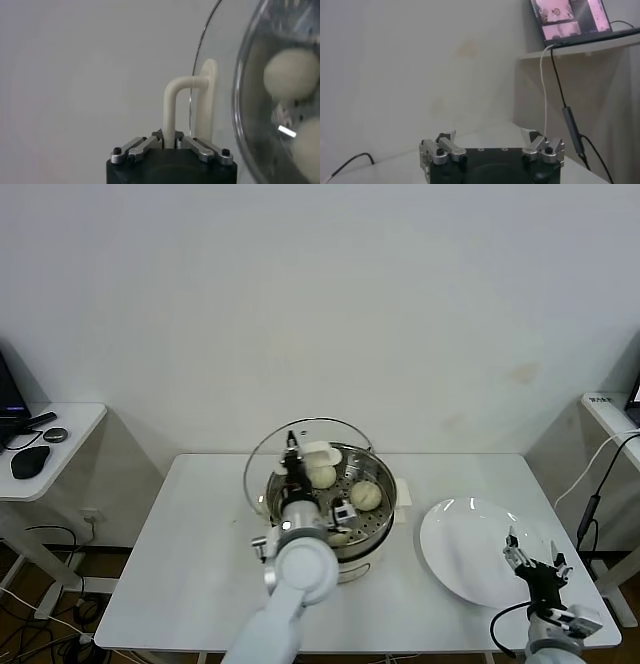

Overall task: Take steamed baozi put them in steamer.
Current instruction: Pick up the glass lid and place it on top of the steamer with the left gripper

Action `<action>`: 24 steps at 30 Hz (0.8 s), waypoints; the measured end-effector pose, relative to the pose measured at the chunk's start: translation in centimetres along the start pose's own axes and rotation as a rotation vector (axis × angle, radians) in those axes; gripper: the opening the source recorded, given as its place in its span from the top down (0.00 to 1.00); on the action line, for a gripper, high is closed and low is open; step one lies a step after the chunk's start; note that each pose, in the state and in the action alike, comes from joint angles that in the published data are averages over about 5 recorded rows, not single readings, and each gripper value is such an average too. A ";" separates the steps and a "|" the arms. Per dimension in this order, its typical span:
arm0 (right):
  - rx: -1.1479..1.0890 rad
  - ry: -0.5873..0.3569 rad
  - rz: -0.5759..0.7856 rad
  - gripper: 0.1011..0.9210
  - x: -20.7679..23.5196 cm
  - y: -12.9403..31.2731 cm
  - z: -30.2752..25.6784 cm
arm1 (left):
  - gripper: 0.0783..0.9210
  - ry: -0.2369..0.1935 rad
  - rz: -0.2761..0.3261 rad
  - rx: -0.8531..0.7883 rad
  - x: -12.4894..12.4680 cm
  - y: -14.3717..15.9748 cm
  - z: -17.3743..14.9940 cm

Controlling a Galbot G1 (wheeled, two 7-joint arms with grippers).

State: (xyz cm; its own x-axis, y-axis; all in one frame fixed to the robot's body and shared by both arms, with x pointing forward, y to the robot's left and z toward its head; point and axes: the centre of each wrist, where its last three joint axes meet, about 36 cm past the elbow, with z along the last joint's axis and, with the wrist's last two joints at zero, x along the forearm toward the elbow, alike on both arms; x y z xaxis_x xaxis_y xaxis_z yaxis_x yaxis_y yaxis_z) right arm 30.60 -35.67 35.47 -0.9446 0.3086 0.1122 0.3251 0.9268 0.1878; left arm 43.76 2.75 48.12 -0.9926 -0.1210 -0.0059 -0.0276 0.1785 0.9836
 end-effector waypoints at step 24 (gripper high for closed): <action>0.002 0.011 -0.001 0.12 0.2 0.1 0.3 | 0.89 -0.089 0.056 -0.107 1.2 -3.6 -3.5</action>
State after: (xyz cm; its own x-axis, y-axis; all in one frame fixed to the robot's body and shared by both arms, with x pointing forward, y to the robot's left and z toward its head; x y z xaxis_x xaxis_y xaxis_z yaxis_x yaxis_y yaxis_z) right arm 30.49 -35.44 35.26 -0.9444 0.3050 0.1225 0.3237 0.9277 0.1857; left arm 43.08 -1.47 45.19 -0.9989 -0.0263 0.0384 0.0363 0.0770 0.9964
